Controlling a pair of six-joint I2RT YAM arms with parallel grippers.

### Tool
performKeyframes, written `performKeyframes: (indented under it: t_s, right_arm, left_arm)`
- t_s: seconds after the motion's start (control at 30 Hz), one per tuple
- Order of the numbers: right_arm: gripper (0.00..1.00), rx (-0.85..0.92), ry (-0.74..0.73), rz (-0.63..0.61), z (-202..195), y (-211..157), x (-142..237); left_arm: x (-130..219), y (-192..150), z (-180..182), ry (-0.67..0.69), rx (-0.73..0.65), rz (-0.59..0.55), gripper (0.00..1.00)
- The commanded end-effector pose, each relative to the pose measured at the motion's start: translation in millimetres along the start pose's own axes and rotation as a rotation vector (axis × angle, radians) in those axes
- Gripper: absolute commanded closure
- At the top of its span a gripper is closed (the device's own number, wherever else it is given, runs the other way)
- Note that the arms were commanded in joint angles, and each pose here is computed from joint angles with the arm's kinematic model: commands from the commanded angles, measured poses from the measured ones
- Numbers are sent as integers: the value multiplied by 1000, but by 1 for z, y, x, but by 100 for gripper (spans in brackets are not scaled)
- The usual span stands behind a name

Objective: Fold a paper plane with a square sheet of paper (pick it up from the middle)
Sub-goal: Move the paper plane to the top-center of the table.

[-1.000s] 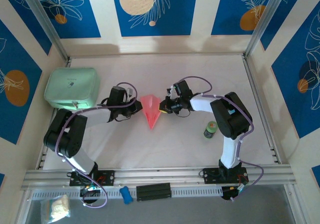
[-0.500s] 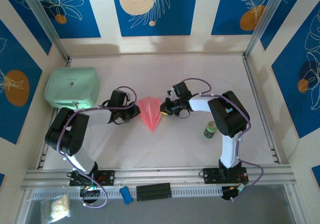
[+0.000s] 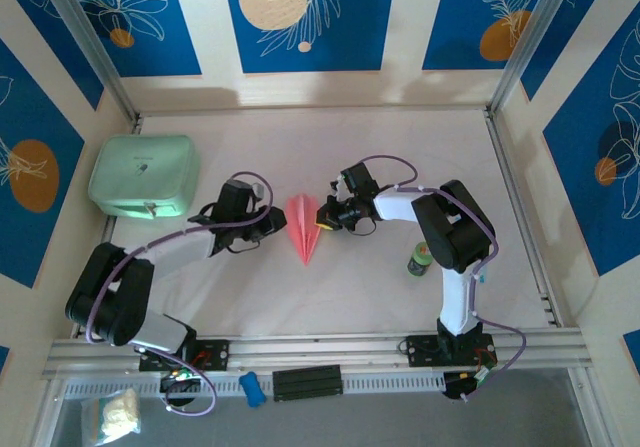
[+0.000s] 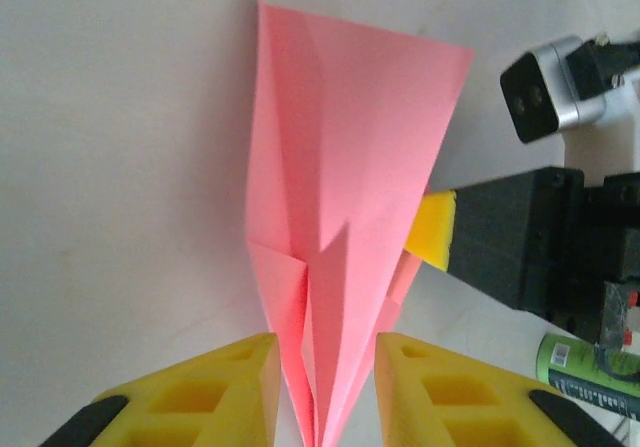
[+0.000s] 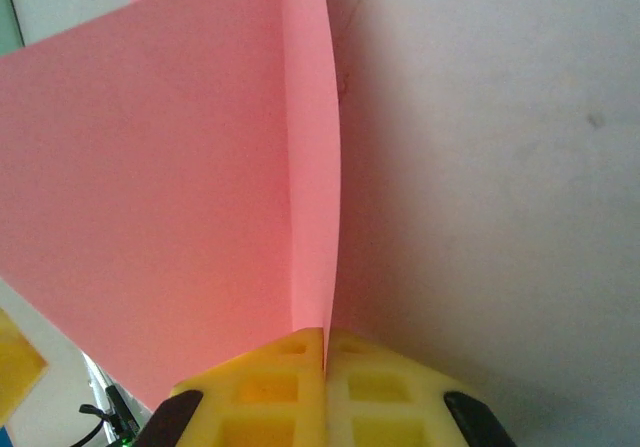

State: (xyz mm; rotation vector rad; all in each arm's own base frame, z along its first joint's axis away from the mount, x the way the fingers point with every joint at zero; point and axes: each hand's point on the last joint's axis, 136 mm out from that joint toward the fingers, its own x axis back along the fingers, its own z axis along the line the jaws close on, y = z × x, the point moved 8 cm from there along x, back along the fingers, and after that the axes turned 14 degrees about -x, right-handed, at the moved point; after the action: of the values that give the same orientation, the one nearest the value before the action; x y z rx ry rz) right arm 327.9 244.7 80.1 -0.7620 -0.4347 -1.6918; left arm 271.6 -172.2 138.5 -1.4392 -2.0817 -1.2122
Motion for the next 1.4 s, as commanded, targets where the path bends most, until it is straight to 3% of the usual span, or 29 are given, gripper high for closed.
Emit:
performKeyframes:
  t_s: [0.0,0.2,0.5,0.83,1.37]
  right_arm:
    - [97,4,-3,31,2,-2,-3]
    - [97,2,-6,30,1,-2,-3]
    - [98,-6,-15,25,-2,-2,-3]
    - [98,-4,-12,21,0,0,-2]
    - [98,-6,-13,22,-1,0,-3]
  left_arm:
    - [-7,-8,-4,-22,18,34,70]
    - [-27,-10,-8,-46,14,74,70]
    - [-42,-12,-11,-141,40,108,80]
    - [-33,-17,-8,-65,10,120,75]
    - [-47,-14,-24,-120,-37,157,71]
